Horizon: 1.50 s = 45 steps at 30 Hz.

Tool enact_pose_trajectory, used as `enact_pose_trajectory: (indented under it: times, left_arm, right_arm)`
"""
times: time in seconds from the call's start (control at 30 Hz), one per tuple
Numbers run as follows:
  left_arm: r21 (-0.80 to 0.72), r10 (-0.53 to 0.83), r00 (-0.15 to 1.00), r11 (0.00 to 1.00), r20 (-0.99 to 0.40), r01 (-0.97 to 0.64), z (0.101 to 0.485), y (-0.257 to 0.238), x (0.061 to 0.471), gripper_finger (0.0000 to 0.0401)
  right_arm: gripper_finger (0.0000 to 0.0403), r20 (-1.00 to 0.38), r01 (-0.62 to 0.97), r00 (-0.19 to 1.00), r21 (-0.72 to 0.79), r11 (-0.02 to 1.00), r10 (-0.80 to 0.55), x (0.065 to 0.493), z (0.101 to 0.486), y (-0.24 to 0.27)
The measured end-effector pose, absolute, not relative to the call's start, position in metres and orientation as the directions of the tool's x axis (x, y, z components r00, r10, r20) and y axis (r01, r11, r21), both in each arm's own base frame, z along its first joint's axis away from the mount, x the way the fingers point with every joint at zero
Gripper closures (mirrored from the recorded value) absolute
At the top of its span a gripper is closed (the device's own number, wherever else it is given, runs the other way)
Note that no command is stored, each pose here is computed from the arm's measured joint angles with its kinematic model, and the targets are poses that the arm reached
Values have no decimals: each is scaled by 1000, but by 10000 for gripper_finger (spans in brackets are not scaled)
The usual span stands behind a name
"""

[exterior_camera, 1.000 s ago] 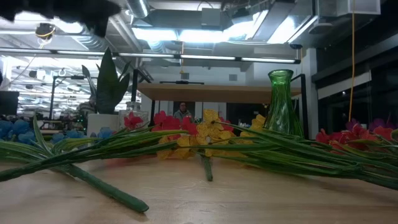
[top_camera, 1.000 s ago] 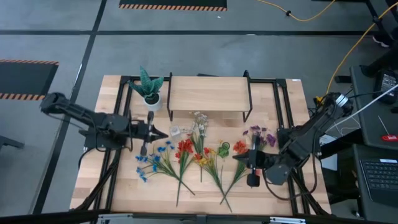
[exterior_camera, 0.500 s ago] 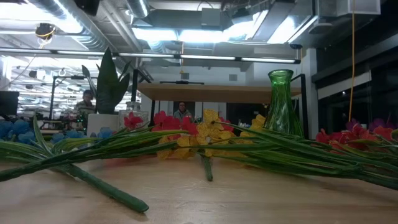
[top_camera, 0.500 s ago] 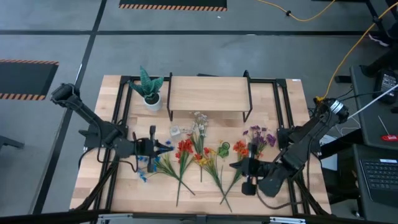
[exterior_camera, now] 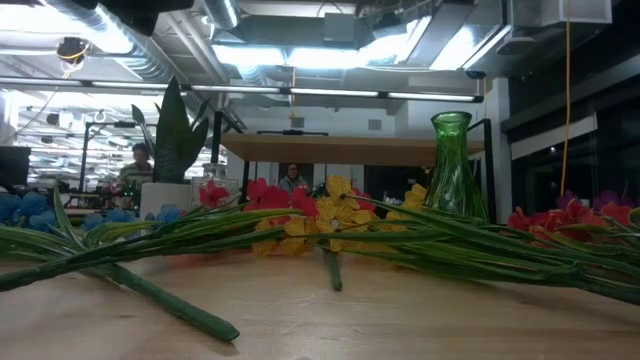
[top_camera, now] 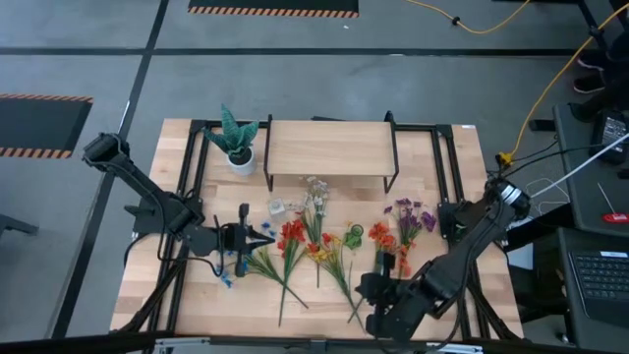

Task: Pick and place flowers into a vace then onto a shelf
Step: Put the yellow flowers into the green vase

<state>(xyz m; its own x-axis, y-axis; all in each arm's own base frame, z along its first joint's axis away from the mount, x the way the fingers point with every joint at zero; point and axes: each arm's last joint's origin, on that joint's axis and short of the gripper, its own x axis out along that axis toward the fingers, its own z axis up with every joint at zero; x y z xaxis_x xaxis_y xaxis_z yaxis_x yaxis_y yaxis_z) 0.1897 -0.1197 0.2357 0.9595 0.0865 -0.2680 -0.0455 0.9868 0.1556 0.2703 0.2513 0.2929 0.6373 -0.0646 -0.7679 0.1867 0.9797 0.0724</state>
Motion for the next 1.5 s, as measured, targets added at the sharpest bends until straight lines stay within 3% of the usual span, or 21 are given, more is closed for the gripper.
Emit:
enact_pose_trajectory:
  times: [0.7, 1.23, 1.5]
  left_arm:
    - [192, 63, 960, 981, -274, -10, 235, -120, 190, 396]
    - [192, 63, 960, 981, -274, -10, 235, -120, 190, 395]
    - [193, 63, 960, 981, -274, -10, 235, -120, 190, 395]
  right_arm:
    - [399, -786, 68, 610, -74, 995, -101, 280, 282, 254]
    - [349, -786, 94, 610, -55, 994, -102, 280, 282, 254]
    - [301, -786, 139, 610, -24, 990, -104, 281, 282, 253]
